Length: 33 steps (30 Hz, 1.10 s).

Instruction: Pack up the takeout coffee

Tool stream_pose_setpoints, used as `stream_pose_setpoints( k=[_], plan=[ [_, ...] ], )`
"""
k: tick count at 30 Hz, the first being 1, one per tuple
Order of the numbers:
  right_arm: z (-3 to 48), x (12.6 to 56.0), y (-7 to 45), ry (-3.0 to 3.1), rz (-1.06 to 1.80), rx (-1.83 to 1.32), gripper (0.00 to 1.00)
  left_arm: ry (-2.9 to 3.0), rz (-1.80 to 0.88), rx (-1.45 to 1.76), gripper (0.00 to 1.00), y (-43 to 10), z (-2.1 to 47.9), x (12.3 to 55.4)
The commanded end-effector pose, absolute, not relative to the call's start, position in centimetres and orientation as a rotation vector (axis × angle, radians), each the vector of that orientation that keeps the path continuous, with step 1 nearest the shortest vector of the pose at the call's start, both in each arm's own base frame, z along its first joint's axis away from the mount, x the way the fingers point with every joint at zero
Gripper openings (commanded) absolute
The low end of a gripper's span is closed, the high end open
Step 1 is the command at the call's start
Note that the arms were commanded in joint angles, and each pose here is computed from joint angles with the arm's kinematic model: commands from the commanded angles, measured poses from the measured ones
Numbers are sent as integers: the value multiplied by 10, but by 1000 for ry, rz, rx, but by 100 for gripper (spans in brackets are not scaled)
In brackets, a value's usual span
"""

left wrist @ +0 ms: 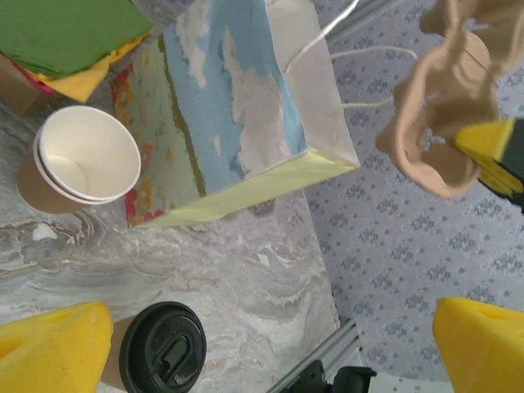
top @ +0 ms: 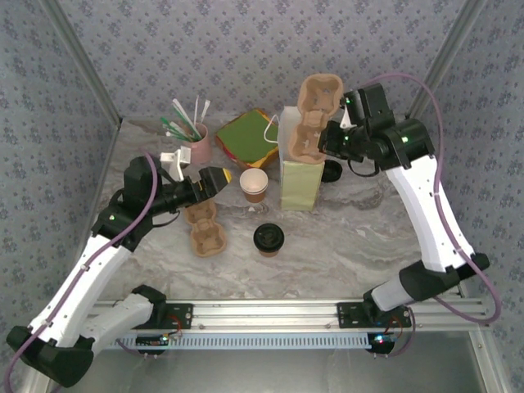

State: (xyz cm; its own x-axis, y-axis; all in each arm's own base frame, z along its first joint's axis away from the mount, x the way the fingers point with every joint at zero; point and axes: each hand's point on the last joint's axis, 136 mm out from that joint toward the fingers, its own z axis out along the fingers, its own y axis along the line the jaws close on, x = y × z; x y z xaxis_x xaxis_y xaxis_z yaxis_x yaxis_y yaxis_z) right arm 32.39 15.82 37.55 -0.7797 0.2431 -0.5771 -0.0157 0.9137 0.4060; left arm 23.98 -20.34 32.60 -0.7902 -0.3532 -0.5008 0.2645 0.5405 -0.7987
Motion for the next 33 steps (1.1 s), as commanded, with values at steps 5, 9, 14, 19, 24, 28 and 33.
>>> stream_pose_setpoints(
  k=[5,9,14,19,24,28,33],
  plan=[
    [370,350,143,2427,246,160,9,2112,-1251,-45,100,-204,331,237],
    [363,363,146,2455,135,135,9,2117,-1259,-34,100,-205,328,234],
    [359,372,156,2466,3,56,9,2129,-1244,-14,100,-205,325,232],
    [350,375,163,2483,-57,44,8,2135,-1237,-8,100,-204,322,231],
    [339,374,166,2511,-65,51,8,2142,-1240,-1,100,-205,318,230],
    [324,374,167,2565,-71,34,8,2146,-1237,11,100,-205,317,229],
    [307,377,167,2626,-78,22,8,2153,-1243,19,100,-207,314,230]
  ],
)
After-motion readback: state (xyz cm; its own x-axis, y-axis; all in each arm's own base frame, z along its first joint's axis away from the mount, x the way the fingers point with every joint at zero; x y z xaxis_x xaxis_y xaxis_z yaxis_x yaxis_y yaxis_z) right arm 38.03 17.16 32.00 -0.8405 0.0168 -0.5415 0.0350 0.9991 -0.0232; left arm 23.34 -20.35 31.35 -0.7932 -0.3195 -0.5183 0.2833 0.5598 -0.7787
